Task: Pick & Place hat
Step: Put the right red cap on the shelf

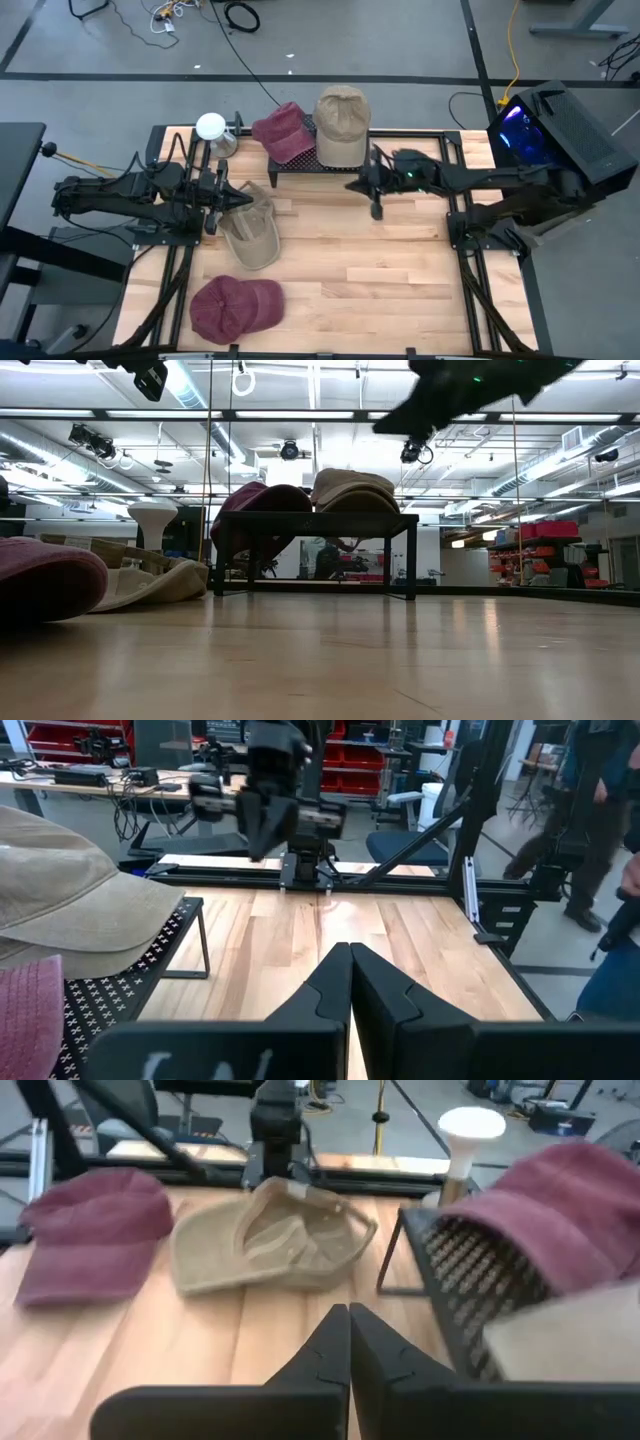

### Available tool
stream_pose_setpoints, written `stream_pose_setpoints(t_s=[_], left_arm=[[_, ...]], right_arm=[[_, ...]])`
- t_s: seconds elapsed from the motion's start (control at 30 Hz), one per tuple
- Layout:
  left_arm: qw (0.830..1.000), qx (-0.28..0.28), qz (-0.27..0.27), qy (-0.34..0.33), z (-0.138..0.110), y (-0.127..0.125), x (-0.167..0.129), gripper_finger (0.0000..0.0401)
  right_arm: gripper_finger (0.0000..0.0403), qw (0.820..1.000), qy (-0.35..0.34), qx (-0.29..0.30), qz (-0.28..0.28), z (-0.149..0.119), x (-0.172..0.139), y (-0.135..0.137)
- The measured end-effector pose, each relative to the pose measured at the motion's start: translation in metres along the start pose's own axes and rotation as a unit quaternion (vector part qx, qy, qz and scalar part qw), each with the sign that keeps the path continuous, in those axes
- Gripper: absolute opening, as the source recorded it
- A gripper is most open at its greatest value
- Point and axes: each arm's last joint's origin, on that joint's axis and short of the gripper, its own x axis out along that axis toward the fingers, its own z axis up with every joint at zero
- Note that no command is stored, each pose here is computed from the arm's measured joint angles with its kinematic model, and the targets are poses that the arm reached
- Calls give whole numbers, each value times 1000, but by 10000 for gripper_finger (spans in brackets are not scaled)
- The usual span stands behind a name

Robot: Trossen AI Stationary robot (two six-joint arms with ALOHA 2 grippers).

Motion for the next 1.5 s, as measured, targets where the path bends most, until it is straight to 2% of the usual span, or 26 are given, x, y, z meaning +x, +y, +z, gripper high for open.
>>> stream_pose_setpoints(t_s=[0.27,0.4,0.53,0.8,1.3,1.5], left_arm=[[1000,0,0,0,0,0,0,14],[1000,0,0,0,0,0,0,14],[1000,0,0,0,0,0,0,14],[1000,0,0,0,0,0,0,14],[1000,0,0,0,0,0,0,14],[1000,0,0,0,0,0,0,14]], right_arm=[[1,999,-35,-1,7,-38,-34,23],[1,998,-56,8,-13,-57,-49,27],[0,998,-60,10,-17,-77,-62,29],[0,997,-56,49,-11,-117,-77,34],[0,993,-112,36,0,-155,-97,43],[0,993,-118,28,0,-162,-101,48]])
